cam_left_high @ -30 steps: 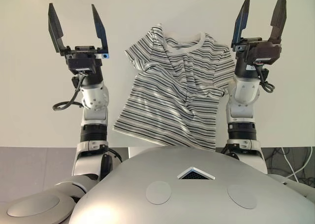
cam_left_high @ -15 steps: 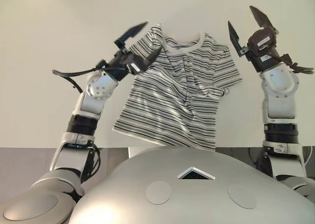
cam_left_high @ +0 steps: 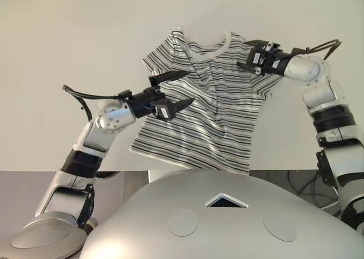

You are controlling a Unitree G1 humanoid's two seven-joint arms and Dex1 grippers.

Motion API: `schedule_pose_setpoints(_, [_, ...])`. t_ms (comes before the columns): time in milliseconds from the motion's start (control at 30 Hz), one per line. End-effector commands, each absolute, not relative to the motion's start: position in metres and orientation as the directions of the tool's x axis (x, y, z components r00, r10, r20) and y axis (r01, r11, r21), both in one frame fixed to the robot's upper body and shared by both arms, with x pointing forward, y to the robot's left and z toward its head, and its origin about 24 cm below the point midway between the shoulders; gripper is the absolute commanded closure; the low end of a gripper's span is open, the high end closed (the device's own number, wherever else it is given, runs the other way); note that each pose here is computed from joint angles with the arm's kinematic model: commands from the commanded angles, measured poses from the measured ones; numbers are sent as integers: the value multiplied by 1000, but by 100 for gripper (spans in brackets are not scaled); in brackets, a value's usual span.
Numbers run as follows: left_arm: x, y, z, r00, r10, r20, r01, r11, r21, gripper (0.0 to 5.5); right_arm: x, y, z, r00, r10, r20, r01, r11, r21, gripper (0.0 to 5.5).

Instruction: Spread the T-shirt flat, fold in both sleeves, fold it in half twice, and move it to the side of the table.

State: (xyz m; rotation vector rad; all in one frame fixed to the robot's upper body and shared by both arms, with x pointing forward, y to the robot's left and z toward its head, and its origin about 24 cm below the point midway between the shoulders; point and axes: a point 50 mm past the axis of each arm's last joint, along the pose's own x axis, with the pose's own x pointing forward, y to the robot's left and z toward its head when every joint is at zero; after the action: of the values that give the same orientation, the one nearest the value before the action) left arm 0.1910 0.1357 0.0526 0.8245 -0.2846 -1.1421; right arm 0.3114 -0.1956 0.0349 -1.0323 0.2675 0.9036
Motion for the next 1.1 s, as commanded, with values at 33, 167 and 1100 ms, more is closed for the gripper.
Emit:
schedule_pose_setpoints(33, [187,141,43,401,-875,-273,719,115,685,168,325,-209,7,603,335,-724,-791,133,-597,259])
schedule_pose_setpoints(167, [189,140,34,418,-861,-290,713,113,692,168,348,-192,16,666,294,-685,-740,144,-657,259])
schedule_pose_setpoints(1100, [177,175,56,536,-812,-230,646,219,731,168,263,-241,110,879,469,-84,-414,663,-623,259])
